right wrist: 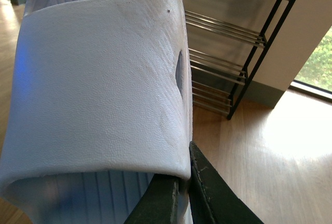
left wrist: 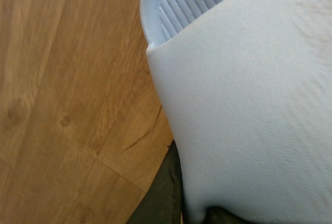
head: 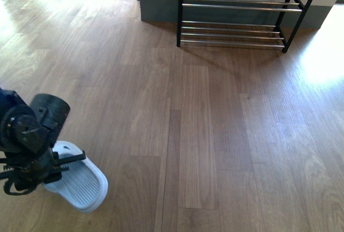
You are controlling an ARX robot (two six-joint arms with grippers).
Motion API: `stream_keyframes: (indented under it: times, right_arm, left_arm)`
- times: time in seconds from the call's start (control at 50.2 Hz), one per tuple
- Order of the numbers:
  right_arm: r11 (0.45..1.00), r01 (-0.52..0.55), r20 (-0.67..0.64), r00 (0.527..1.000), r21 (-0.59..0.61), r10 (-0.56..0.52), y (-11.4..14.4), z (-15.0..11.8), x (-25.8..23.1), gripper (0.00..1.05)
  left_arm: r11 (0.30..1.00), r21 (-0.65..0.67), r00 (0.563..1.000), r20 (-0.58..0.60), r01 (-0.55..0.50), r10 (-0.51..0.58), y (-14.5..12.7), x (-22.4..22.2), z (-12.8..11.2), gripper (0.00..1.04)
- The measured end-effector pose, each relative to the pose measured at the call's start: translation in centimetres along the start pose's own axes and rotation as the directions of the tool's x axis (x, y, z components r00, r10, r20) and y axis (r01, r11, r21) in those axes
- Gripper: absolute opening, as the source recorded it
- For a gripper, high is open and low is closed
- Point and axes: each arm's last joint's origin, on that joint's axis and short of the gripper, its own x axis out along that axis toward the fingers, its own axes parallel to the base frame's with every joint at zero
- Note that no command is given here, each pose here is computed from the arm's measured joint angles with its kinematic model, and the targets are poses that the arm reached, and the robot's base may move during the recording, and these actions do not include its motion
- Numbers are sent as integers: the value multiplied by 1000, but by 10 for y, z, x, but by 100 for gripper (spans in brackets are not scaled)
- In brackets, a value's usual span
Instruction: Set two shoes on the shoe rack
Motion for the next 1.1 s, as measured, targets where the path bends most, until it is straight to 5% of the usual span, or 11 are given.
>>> stream_keyframes:
  times: [0.179,0.378,0.617,0.876,1.095]
  right_arm:
    - [1000,0,0,1000,0,0,0,0,0,2]
    - [1000,0,0,1000,0,0,0,0,0,2]
    - [1000,0,0,1000,0,0,0,0,0,2]
    - [1000,0,0,1000,0,0,0,0,0,2]
    - [1000,0,0,1000,0,0,0,0,0,2]
  left_arm:
    - [993,89,978,185,82,-97,29,-75,31,2]
    - [984,116,870,460,135,-174,83,-193,45,2]
    - [989,136,719,682,57,-135,134,-261,-9,2]
    - [994,103,698,711,20,-88,169,-261,-93,2]
    - [1000,0,579,815,27,-16,184,-279,-127,2]
